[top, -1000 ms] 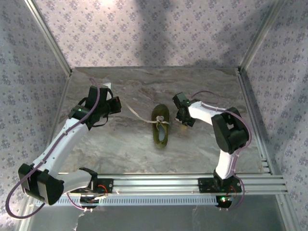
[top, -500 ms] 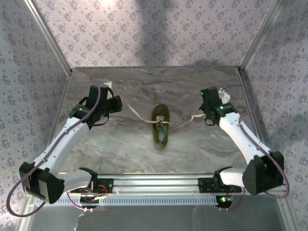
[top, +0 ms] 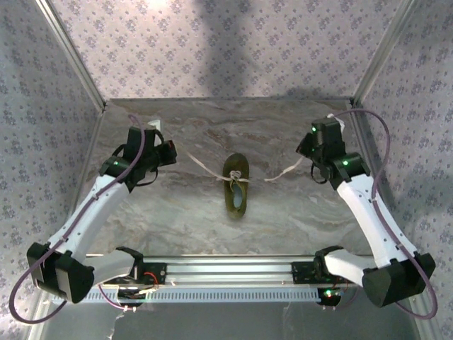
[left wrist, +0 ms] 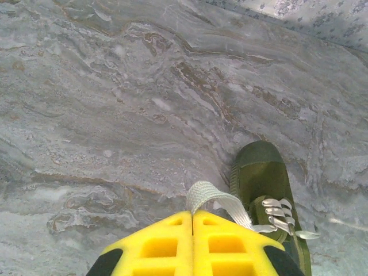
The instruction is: Tie the shoes
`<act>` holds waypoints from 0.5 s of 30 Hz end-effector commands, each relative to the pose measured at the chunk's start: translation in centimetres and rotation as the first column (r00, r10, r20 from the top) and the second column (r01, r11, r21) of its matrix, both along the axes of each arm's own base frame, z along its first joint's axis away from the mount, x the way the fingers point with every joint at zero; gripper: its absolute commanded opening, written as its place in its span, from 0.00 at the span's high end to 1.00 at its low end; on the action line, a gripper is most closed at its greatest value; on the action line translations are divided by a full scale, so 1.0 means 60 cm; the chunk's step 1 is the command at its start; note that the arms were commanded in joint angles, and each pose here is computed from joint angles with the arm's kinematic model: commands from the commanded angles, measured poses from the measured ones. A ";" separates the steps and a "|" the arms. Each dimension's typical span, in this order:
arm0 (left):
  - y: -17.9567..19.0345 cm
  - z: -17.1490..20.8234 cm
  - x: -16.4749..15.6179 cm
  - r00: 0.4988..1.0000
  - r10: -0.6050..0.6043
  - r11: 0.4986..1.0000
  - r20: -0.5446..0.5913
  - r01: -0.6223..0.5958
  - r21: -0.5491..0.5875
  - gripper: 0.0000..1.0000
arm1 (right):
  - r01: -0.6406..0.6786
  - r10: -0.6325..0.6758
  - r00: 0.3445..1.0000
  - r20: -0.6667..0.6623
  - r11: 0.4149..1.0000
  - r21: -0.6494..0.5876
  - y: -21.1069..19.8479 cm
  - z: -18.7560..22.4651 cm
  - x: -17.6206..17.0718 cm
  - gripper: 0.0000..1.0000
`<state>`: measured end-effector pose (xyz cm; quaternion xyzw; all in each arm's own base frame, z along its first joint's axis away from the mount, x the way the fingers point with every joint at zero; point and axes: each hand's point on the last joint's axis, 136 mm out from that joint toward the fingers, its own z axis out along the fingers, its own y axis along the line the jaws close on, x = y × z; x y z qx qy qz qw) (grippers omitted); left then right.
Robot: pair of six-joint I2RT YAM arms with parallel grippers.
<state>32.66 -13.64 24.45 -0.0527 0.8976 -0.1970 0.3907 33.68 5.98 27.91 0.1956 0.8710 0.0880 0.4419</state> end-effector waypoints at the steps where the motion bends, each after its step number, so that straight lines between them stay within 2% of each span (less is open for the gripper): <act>1: -0.008 0.029 -0.009 0.996 -0.050 0.998 0.077 0.052 -0.032 1.00 | -0.029 0.031 0.999 0.037 0.998 -0.051 0.028 0.039 0.010 1.00; 3: -0.013 0.033 -0.016 0.993 -0.073 0.996 0.091 0.077 -0.043 1.00 | -0.001 0.003 1.000 0.014 0.995 -0.095 0.036 0.036 0.016 1.00; 6: -0.012 0.032 -0.023 0.992 -0.081 0.995 0.101 0.085 -0.042 1.00 | 0.083 -0.099 0.991 -0.093 0.983 -0.163 0.025 0.005 0.023 1.00; 11: -0.007 0.026 -0.031 0.993 -0.088 0.996 0.082 0.089 -0.018 1.00 | 0.186 -0.276 0.934 -0.226 0.917 -0.352 -0.044 -0.055 0.008 1.00; 13: -0.010 0.023 -0.033 0.992 -0.101 0.995 0.074 0.103 -0.016 1.00 | 0.224 -0.327 0.904 -0.275 0.911 -0.347 -0.079 -0.089 -0.004 1.00; 15: -0.023 0.022 -0.034 0.988 -0.138 0.990 0.071 0.141 -0.026 1.00 | 0.241 -0.328 0.888 -0.321 0.929 -0.282 -0.099 -0.123 -0.004 1.00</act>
